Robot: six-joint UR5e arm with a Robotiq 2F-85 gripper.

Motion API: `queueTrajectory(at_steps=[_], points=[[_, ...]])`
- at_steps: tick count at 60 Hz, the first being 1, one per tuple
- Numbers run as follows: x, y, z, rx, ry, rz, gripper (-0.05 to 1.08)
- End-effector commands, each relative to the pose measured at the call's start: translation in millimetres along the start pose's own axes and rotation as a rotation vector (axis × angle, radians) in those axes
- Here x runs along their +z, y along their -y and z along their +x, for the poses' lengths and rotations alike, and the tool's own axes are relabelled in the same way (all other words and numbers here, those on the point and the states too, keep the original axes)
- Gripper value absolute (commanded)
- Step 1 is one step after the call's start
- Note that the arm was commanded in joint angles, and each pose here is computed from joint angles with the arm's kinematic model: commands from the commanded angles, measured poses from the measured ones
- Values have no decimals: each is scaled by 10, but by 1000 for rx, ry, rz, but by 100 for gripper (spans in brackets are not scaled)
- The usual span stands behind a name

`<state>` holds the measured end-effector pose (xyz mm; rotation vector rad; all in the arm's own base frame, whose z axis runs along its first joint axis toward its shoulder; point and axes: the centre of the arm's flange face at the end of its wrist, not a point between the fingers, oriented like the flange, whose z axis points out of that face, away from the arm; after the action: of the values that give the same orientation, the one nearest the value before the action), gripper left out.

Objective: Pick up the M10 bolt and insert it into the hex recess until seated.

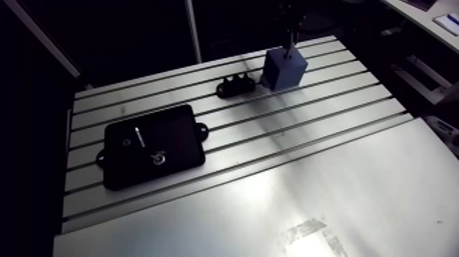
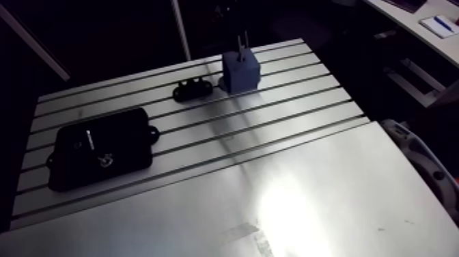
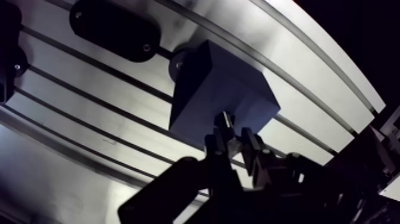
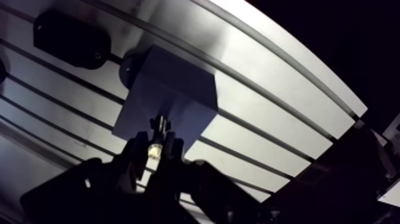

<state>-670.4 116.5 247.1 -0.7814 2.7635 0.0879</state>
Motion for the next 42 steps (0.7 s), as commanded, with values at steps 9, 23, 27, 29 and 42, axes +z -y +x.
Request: queueTrajectory(at_steps=[9,23,27,29,42], points=[[26,-6,13,0,-2,-3,74],[36,-13,21,0,-2,-3,73],[29,-12,18,0,-3,-4,73],[28,-12,18,0,-3,-4,73],[46,2,11,-4,0,0,64]])
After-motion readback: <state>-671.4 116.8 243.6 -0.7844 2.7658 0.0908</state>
